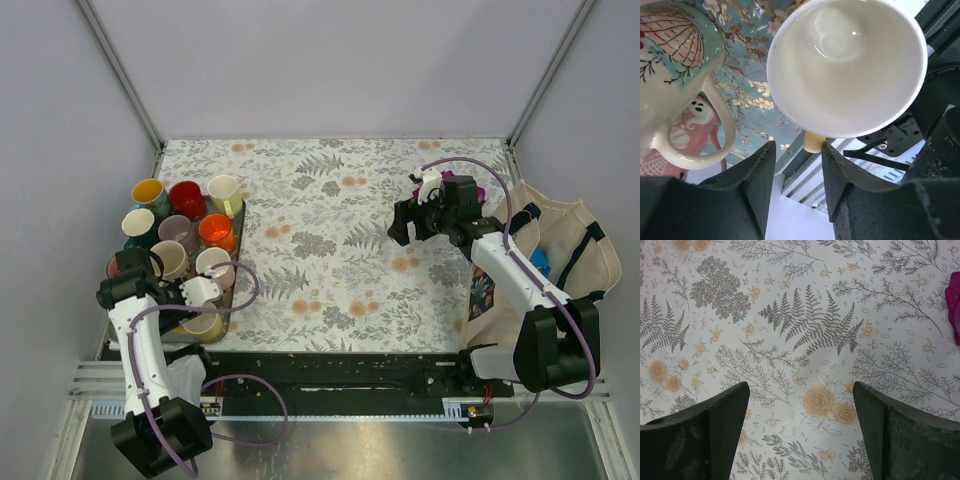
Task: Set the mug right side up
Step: Move the cup to the tray, then reset both arms
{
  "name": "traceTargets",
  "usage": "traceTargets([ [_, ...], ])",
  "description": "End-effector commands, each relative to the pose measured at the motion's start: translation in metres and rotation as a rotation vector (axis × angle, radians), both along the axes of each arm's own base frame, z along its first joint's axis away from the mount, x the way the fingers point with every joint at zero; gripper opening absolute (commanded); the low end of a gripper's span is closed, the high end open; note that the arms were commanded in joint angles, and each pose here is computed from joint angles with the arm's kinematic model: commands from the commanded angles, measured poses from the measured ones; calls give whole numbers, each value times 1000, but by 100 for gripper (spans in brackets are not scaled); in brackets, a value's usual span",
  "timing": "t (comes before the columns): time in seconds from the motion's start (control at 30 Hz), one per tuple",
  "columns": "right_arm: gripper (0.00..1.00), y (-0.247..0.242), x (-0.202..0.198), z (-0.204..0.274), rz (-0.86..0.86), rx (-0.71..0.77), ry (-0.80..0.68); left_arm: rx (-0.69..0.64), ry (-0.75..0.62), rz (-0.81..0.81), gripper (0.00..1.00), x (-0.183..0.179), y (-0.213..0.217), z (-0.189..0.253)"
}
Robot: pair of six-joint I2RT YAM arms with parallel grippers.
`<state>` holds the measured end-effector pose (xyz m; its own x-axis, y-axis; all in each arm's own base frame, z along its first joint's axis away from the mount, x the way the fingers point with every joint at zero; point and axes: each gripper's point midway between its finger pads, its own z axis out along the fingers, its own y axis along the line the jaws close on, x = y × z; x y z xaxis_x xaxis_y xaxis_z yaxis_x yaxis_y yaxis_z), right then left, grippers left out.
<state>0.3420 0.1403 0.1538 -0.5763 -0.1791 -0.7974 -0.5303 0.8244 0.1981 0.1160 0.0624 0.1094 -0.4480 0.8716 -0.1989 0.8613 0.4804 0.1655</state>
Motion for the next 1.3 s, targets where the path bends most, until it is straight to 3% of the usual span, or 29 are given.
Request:
traceTargets([
  [0.0, 93, 0, 2, 7, 12, 4, -33, -78, 131, -81, 47, -45, -24, 11],
  [0.2, 95, -4, -7, 12, 70, -59, -32, 12, 56, -100, 50, -39, -14, 30],
  [0.43, 96, -8, -12, 27, 96, -100, -11, -16, -99, -122, 59, -7, -20, 73],
  [0.53, 99, -4, -11, 35, 78, -64, 4, -90, -185, -125, 69, 13, -33, 98],
  [0.67, 100, -9, -4, 42, -9, -52, 27, -257, -267, -99, 76, 42, -59, 126],
  [0.83, 100, -33, 4, 61, -95, -156, -67, -400, -331, -24, 89, 93, -93, 146],
  [0.97, 100, -88, 23, 79, -425, -294, -106, -547, -361, 31, 99, 132, -127, 168],
  [1.17, 100, -110, 32, 100, -566, -353, -112, -678, -322, -10, 99, 157, -191, 178],
  [1.27, 99, -103, 34, 117, -558, -298, -143, -721, -376, 108, 99, 182, -198, 188],
])
